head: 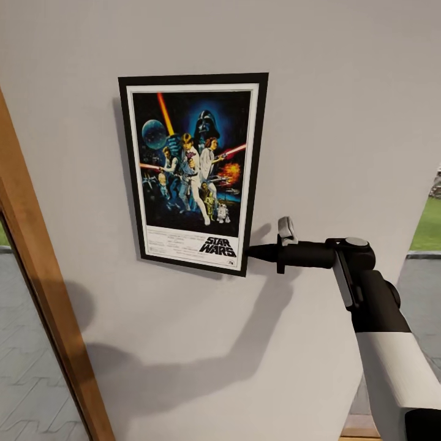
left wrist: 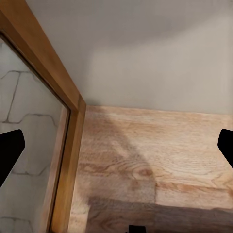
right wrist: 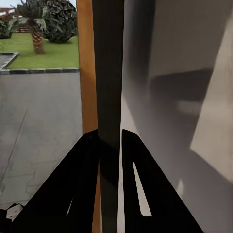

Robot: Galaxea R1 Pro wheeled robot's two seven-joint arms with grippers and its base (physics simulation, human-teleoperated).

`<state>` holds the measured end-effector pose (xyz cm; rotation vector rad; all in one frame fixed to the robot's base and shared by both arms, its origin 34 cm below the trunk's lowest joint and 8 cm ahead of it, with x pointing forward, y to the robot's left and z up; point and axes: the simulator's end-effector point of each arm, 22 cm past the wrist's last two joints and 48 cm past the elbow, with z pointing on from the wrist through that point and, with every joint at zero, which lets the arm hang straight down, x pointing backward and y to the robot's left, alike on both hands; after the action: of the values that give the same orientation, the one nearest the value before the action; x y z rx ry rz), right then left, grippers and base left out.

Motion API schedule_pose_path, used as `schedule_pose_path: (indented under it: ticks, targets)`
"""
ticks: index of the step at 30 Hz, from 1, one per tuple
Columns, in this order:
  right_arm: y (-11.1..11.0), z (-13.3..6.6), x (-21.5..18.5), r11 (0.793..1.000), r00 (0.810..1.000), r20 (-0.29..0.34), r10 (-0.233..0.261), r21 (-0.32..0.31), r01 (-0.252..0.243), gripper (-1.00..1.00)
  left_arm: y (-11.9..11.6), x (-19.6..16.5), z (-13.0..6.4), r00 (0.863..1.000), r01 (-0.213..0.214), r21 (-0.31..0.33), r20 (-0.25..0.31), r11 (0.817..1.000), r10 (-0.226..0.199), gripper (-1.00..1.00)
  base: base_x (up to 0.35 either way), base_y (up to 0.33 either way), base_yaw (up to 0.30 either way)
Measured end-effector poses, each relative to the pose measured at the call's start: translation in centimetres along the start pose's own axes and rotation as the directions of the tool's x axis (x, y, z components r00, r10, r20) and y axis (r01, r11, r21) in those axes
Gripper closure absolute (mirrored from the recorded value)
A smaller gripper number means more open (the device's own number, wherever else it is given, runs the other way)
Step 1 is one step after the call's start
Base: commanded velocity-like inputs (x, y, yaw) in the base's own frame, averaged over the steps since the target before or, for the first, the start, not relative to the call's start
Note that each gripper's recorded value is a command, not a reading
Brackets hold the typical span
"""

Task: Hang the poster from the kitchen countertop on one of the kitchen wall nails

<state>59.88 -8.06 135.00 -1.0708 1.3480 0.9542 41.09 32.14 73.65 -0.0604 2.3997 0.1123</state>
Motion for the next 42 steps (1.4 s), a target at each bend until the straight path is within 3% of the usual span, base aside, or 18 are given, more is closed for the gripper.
schedule_pose_path:
  ticks: [42]
  targets:
    - [-0.45,-0.54,-0.18,1.000,1.000,-0.001,0.002,0.015,-0.002,1.00,-0.02,0.01,0.00,1.000,0.000,0.000,0.000,1.000,0.000,-1.00,0.020,0.000,0.000]
